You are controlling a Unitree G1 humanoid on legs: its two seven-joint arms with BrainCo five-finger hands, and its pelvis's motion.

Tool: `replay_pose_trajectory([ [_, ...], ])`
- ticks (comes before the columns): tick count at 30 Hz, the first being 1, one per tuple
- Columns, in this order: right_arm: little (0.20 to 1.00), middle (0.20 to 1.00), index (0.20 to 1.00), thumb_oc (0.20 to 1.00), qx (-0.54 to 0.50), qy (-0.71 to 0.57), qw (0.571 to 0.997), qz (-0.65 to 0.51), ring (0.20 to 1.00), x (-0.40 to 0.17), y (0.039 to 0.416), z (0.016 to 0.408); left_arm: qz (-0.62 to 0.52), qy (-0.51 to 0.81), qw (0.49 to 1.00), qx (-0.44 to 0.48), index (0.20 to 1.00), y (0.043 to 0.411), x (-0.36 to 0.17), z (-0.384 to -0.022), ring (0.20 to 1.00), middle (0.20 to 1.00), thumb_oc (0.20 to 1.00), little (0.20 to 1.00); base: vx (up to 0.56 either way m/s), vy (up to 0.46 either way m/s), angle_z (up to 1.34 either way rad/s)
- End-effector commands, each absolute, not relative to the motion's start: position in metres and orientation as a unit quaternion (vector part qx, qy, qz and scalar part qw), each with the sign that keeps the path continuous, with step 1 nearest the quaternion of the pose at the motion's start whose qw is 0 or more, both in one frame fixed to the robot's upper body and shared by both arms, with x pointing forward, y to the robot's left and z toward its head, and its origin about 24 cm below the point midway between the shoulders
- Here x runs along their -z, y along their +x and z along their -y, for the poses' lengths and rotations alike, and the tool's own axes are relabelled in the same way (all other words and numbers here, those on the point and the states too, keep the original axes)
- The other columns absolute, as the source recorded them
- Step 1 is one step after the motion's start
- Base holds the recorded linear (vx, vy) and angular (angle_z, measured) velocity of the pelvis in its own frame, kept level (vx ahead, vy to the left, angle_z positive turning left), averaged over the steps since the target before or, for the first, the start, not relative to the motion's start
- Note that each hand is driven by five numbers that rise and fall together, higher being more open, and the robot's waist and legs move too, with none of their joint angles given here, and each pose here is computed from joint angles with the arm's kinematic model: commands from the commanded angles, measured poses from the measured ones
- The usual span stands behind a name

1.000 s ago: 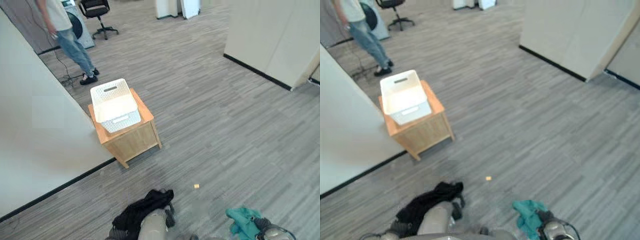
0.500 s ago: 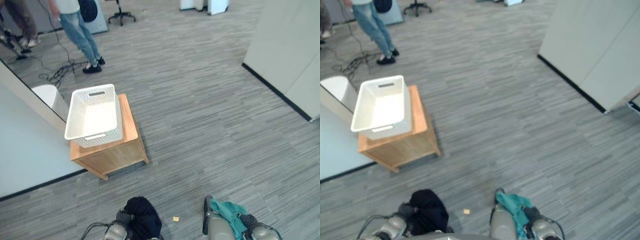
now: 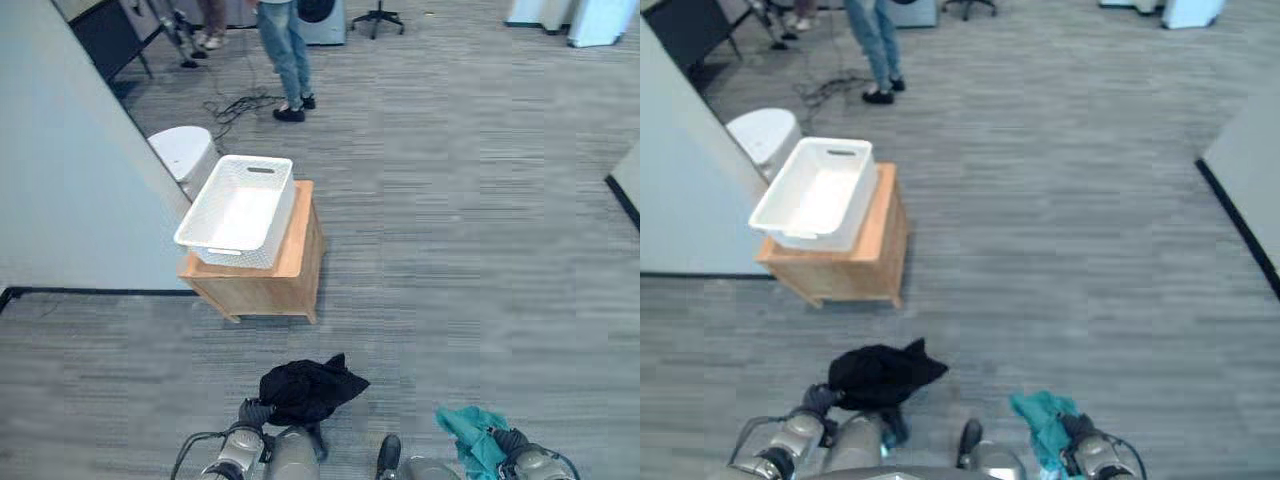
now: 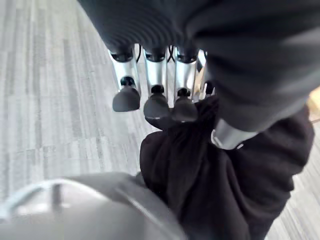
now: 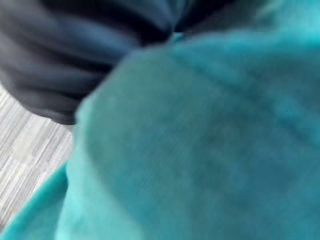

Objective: Tidy up the quilt and then pick up the clothes from the bed and put them into the laundry hamper.

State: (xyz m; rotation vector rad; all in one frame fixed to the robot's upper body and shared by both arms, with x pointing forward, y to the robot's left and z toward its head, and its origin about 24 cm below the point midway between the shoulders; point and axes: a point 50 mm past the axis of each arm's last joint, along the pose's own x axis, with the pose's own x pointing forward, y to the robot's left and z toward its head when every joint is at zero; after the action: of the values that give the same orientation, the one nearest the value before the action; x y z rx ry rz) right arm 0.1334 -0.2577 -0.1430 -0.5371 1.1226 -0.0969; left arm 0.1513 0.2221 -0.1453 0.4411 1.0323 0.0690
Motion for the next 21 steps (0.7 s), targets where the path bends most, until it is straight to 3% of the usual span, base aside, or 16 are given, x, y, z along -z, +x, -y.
replay_pose_trajectory([
  [1,0.200,0.200,0.200,0.200,0.061,-0.277,0.815,-0.506,0.200,0.134,0.137,0.278,-0.549,0.218,0.806,-0.033,0.200,0.107,0.158,-0.231,0.200,0.200,0.200,0.200,0.46,0.075,0.68],
  [6,0.200,0.200,0.200,0.200,0.054,-0.248,0.824,-0.506,0.200,0.139,0.136,0.262,-0.578,0.241,0.780,-0.017,0.200,0.092,0.161,-0.241,0.200,0.200,0.200,0.200,0.41,0.183,0.99],
  [12,0.200,0.200,0.200,0.200,0.054,-0.232,0.841,-0.485,0.200,0.136,0.152,0.251,-0.561,0.263,0.785,-0.017,0.200,0.104,0.155,-0.248,0.200,0.200,0.200,0.200,0.26,0.049,0.79],
  [16,0.200,0.200,0.200,0.200,0.063,-0.228,0.832,-0.501,0.200,0.139,0.142,0.254,-0.517,0.282,0.808,-0.019,0.200,0.134,0.145,-0.252,0.200,0.200,0.200,0.200,0.43,-0.297,0.69],
  [21,0.200,0.200,0.200,0.200,0.071,-0.208,0.826,-0.520,0.200,0.144,0.131,0.254,-0.525,0.287,0.801,-0.026,0.200,0.128,0.145,-0.257,0.200,0.200,0.200,0.200,0.35,-0.366,0.32],
])
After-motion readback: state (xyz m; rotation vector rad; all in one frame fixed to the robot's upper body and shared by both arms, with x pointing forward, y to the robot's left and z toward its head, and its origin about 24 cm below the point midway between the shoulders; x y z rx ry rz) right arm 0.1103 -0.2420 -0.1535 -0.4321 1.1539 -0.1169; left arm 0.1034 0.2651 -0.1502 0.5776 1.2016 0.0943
